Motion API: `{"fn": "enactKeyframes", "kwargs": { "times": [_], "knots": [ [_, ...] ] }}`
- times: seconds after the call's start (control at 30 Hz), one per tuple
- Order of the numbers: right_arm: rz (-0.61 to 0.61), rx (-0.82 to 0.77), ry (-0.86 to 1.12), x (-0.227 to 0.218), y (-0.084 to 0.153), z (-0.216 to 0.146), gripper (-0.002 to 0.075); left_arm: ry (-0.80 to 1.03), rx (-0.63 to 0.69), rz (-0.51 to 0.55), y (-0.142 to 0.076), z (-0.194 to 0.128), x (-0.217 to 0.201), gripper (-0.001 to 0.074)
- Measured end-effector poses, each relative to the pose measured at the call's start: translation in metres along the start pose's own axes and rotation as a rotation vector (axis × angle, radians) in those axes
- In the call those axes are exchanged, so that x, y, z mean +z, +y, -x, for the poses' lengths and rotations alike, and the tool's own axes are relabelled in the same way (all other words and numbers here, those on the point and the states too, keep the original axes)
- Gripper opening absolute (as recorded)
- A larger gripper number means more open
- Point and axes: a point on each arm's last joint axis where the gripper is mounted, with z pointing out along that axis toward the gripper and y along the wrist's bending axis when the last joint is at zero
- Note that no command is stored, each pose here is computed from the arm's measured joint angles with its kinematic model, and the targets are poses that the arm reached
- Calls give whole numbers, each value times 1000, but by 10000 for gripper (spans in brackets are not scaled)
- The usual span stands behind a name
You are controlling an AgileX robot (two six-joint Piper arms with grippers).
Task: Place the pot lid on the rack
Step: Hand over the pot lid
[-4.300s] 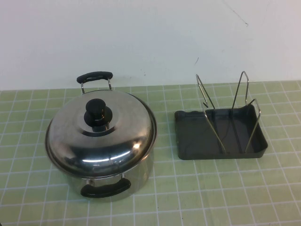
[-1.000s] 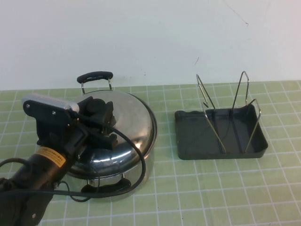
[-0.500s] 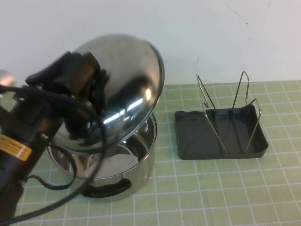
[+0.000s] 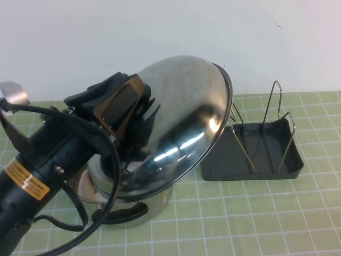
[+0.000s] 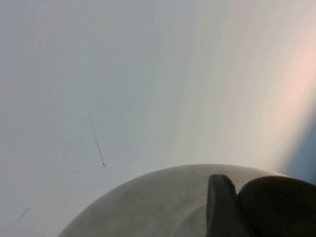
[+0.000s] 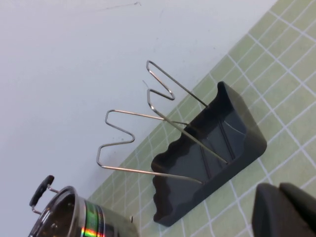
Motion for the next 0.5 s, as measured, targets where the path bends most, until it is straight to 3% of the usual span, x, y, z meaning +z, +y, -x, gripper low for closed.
{"fn": "enactKeyframes", "kwargs": {
  "times": [0.27, 0.37, 0.5],
  "knots": [
    [3, -3, 45, 0, 0, -4, -1, 23, -3, 8, 4, -5, 1, 322],
    [109, -2, 78, -2, 12, -5, -1, 23, -5, 7, 4, -5, 1, 322],
    [333, -125, 75, -9, 52, 10, -1, 22, 33, 6, 4, -5, 1, 322]
  ]
}}
